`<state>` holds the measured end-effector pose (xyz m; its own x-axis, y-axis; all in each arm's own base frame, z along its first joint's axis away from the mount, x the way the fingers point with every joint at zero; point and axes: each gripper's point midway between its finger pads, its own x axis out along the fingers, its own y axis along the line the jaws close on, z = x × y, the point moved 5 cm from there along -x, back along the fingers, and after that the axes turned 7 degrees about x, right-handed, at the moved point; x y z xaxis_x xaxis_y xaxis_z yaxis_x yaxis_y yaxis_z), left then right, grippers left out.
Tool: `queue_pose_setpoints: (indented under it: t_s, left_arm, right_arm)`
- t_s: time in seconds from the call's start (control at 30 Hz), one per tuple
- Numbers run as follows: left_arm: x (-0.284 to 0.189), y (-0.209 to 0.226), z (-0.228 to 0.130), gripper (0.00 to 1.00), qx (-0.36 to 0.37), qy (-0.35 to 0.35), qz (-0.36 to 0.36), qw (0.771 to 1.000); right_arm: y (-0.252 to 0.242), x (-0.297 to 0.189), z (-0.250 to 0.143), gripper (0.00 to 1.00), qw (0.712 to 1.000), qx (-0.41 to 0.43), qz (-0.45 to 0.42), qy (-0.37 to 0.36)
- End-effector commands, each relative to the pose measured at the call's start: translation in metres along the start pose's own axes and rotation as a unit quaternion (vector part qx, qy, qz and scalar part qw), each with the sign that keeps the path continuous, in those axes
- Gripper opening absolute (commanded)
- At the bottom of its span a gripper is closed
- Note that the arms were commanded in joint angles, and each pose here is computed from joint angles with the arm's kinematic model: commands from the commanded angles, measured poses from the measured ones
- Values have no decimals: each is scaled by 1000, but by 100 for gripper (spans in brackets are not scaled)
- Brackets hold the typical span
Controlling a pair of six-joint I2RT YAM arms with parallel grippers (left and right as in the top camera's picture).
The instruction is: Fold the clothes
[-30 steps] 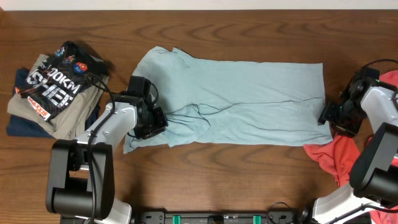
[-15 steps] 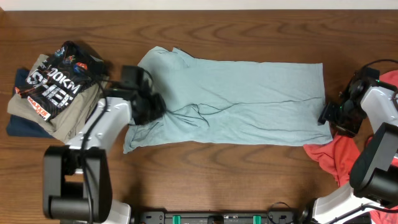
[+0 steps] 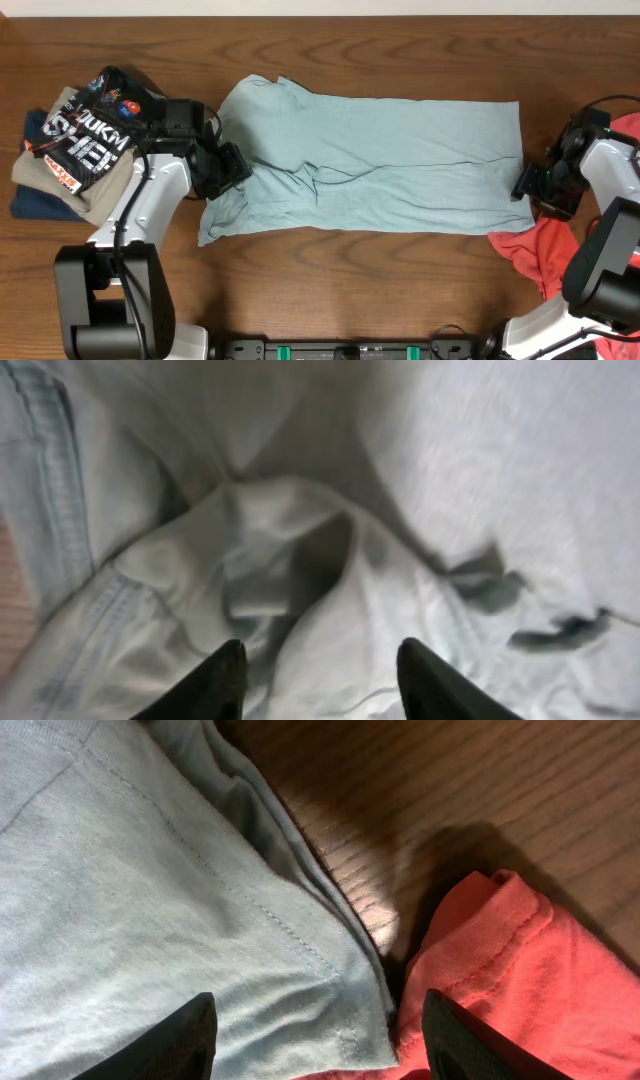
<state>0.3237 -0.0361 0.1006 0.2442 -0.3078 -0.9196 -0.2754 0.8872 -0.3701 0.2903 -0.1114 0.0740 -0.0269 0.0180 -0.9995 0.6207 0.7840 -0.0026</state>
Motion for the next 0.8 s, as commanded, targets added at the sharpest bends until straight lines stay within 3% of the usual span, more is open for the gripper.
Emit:
queue_pose_setpoints:
  t_s: [0.0, 0.23, 0.53, 0.77]
  left_arm:
    - [-3, 14, -3, 53, 7, 2, 56, 998]
    - [-2, 45, -23, 53, -3, 30, 154, 988]
    - [19, 62, -43, 54, -6, 36, 166, 985]
    - [28, 73, -62, 59, -10, 59, 176, 983]
  right_arm:
    - [-3, -2, -1, 64, 1000, 5, 1, -2]
    - [-11, -2, 2, 64, 999, 6, -29, -13]
    - [-4, 9, -2, 58, 1000, -10, 0, -3]
    - [-9, 34, -16, 47, 1000, -10, -2, 1]
